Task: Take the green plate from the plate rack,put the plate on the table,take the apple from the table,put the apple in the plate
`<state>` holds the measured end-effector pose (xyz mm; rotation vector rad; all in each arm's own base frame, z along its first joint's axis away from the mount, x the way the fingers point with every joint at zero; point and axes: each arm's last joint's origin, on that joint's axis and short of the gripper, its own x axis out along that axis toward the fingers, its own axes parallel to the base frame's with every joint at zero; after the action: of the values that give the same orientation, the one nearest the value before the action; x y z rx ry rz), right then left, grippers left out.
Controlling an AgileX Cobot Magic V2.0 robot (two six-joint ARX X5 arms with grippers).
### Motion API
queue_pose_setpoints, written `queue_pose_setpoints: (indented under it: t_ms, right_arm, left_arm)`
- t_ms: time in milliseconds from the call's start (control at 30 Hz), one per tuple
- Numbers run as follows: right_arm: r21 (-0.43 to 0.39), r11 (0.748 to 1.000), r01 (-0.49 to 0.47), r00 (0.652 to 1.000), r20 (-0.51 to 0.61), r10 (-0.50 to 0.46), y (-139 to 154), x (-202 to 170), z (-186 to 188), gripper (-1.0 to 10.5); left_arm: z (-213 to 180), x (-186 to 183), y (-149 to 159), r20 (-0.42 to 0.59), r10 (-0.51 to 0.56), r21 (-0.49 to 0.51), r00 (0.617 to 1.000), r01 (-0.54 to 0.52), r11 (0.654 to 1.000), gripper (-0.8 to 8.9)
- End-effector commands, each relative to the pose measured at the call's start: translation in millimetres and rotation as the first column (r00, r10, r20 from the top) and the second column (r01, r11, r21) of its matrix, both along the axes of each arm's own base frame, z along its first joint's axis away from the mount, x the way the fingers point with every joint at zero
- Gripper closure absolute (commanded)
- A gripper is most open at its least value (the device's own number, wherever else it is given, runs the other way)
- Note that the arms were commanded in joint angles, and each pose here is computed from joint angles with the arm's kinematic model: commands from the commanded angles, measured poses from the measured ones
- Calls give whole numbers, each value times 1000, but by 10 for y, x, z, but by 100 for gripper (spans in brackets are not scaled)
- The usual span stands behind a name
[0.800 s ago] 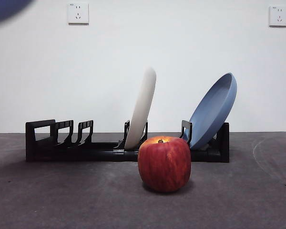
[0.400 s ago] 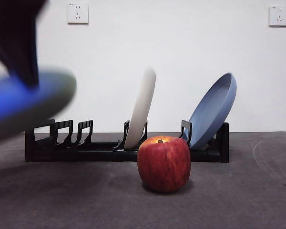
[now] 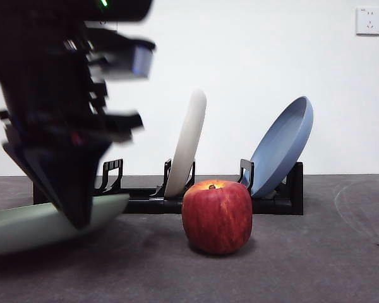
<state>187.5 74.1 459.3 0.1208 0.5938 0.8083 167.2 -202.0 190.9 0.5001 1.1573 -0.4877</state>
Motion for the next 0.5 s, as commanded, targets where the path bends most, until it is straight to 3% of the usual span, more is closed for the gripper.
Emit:
queue_pose_setpoints:
  t_ms: [33,233,500]
  right_arm:
    - [2,1000,2,1000,7,-2,5,6,10,443]
    - [1,1000,1,1000,8,-1,5,6,10,443]
    - [-2,1000,-1,1000,11,1,5,6,9,443]
  left_arm:
    - [-144,9,-68,-68,-26,-21,997,25,999,823]
    - [-323,-7,-146,-151,-53,-6,987,53,999,823]
    - [-231,-37,-130,-127,-53,-20,991,51,998,803]
